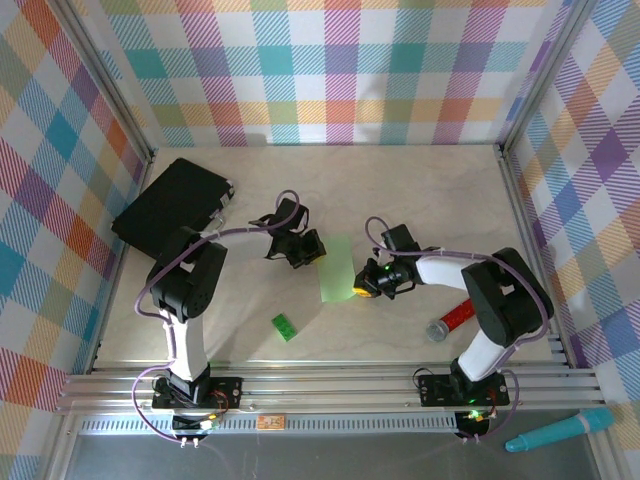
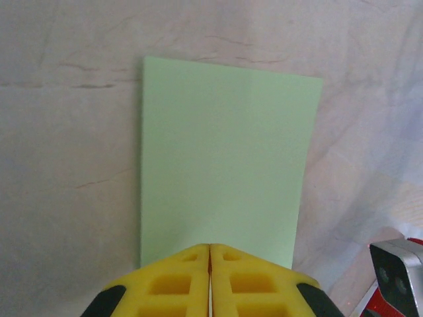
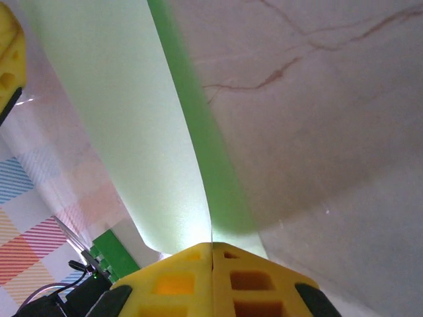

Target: Fold a paper plane with a square sheet of paper (pick it up from the middle)

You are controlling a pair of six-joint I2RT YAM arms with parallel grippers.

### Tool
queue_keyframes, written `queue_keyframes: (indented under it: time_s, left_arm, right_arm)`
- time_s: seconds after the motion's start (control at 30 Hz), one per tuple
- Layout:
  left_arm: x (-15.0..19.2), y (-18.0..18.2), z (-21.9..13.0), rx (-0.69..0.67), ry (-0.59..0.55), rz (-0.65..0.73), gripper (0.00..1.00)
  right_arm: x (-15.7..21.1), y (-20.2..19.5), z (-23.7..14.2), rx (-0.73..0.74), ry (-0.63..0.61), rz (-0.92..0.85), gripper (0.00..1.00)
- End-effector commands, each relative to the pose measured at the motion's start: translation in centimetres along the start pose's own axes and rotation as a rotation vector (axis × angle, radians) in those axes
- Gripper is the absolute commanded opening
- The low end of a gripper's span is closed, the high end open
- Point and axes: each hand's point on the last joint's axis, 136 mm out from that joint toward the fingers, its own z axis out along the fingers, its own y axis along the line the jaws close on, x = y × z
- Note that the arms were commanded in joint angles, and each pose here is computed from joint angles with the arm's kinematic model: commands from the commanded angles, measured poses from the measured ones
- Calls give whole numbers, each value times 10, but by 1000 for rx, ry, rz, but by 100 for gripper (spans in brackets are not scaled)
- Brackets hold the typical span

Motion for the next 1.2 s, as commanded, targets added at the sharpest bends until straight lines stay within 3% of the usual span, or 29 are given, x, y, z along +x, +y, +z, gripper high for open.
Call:
queue_keyframes:
  time_s: [0.0, 0.6, 0.9, 1.17]
  left_arm:
    - [1, -2, -5, 2, 19, 34, 8]
    - [19, 18, 22, -20, 126, 17, 6]
    - [22, 14, 27, -1, 148, 30, 5]
    - [26, 19, 31, -7, 155, 13, 5]
  right_arm:
    - [5, 7, -7, -2, 5, -9, 7]
    - [3, 47, -6, -77, 97, 58, 7]
    - [-9, 65, 6, -93, 96, 14, 7]
    - [-23, 58, 23, -50, 51, 16, 6]
